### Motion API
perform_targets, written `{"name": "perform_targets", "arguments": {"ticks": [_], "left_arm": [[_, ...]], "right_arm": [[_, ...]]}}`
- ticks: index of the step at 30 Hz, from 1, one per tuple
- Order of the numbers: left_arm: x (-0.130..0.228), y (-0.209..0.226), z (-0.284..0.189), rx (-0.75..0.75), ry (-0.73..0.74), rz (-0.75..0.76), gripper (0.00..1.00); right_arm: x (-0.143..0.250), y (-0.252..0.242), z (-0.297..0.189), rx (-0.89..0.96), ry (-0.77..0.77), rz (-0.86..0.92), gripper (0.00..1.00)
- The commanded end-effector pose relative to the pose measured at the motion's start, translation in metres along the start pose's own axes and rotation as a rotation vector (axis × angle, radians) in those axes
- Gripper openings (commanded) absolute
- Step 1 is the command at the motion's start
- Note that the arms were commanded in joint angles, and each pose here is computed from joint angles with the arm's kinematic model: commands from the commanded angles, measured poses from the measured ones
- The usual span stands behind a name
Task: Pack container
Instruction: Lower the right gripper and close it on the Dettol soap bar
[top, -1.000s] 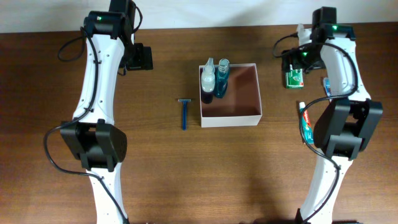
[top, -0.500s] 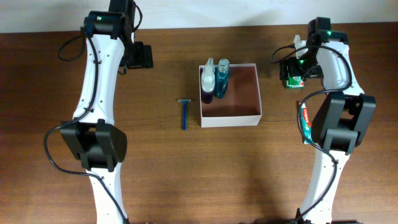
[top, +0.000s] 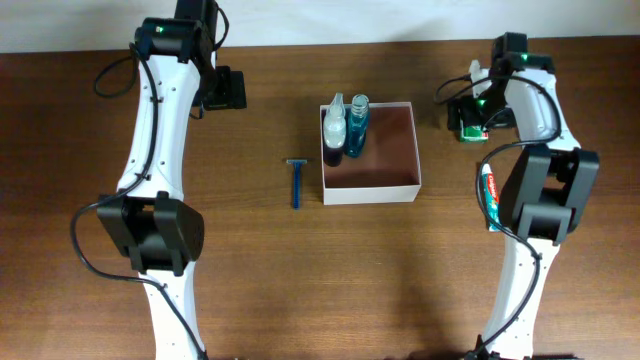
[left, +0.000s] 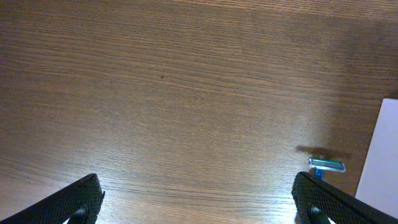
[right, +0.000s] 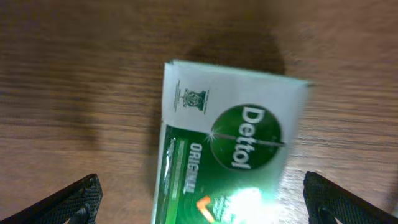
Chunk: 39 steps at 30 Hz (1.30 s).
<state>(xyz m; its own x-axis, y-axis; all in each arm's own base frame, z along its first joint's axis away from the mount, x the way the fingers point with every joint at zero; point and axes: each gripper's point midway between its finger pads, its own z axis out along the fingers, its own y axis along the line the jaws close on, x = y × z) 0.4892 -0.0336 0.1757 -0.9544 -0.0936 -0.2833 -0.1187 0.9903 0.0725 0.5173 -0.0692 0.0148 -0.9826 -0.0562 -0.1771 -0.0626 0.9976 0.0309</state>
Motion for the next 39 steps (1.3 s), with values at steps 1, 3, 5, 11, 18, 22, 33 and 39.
{"name": "perform_targets", "arguments": {"ticks": [1,3,5,11,18,22,33,39], "left_arm": [[0.001,0.001,0.002,0.004,0.008,-0.014,0.99],[0.001,0.001,0.002,0.004,0.007,-0.014,0.99],[0.001,0.001,0.002,0.004,0.007,-0.014,0.99],[0.001,0.001,0.002,0.004,0.008,-0.014,0.99],[0.002,0.002,0.002,0.003,0.012,-0.013,0.99],[0.002,0.002,0.002,0.003,0.012,-0.013,0.99],[0.002,0.001,0.002,0.003,0.013,-0.013,1.0],[0.002,0.002,0.002,0.003,0.012,-0.013,0.99]], "right_arm": [[0.001,0.002,0.008,-0.002,0.013,0.004,0.99],[0.0,0.002,0.008,-0.001,0.009,0.004,0.99],[0.0,0.002,0.009,-0.001,0.009,0.004,0.99],[-0.002,0.001,0.01,0.001,0.0,0.003,0.99],[-0.01,-0.001,0.01,0.008,-0.033,0.001,0.99],[-0.017,-0.002,0.009,0.012,-0.059,-0.001,0.99],[-0.008,-0.002,0.017,0.008,-0.032,0.002,0.99],[-0.011,-0.002,0.017,0.011,-0.046,0.001,0.96]]}}
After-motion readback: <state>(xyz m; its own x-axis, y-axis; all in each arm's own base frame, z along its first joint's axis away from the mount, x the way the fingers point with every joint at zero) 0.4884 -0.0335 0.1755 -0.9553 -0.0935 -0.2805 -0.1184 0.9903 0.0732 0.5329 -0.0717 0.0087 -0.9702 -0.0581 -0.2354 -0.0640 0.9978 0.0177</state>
